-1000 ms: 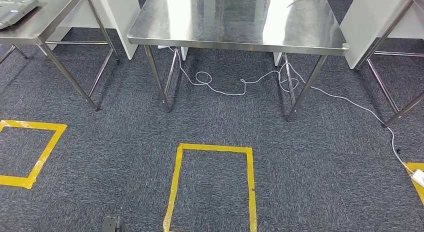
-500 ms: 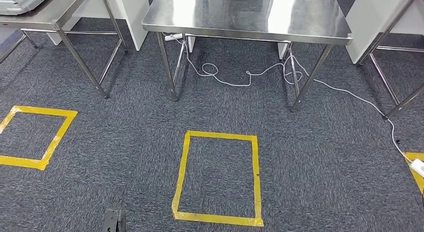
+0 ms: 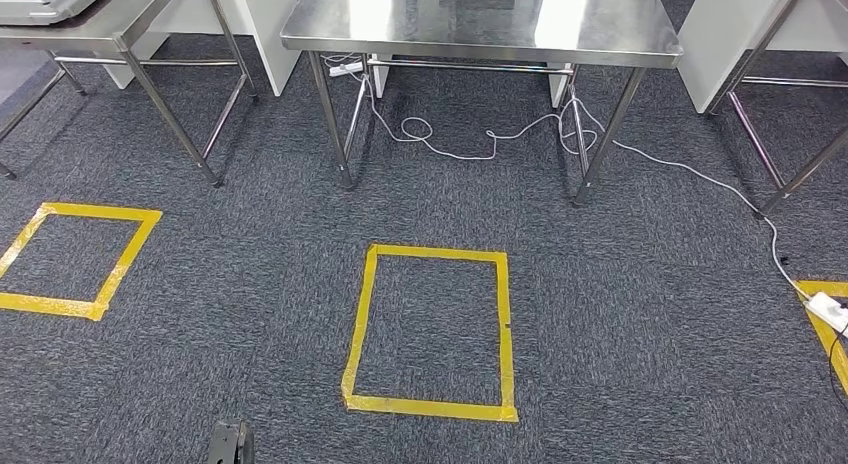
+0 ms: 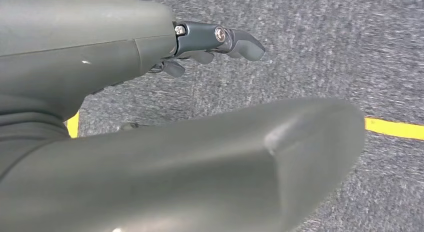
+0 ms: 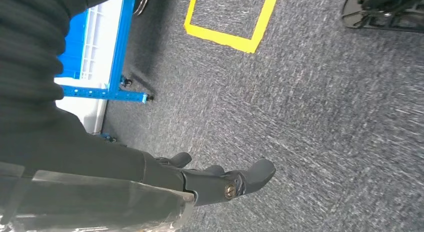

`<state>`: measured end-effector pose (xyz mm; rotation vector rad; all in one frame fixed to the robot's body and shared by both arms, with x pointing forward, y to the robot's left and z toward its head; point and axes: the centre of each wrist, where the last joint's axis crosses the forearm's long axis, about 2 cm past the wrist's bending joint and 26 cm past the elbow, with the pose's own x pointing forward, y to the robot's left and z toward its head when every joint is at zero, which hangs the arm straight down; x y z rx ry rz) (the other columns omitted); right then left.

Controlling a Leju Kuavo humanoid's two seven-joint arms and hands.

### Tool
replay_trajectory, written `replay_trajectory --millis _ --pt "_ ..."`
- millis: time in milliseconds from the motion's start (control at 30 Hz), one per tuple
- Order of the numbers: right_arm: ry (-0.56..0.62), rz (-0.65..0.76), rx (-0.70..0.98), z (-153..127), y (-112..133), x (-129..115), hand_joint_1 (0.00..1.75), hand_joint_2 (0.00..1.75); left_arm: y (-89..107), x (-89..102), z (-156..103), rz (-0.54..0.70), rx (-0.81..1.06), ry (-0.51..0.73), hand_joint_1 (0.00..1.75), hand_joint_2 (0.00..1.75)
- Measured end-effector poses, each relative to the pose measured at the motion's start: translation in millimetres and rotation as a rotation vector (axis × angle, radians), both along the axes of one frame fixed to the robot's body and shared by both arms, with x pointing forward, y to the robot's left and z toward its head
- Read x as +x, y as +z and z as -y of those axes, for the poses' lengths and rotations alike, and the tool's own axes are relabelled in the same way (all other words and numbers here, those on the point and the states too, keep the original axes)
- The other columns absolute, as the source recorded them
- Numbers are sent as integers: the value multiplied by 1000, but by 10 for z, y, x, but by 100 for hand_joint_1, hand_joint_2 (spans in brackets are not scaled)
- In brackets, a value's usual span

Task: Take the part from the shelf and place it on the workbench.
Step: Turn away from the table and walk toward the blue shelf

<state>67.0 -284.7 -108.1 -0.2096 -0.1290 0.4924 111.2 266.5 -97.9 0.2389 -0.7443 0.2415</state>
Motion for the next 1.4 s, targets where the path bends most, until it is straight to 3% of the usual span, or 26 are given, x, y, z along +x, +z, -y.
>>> replay_trajectory --millis 1400 --pt "29 -22 3 -14 4 26 0 175 25 87 40 7 4 -16 0 0"
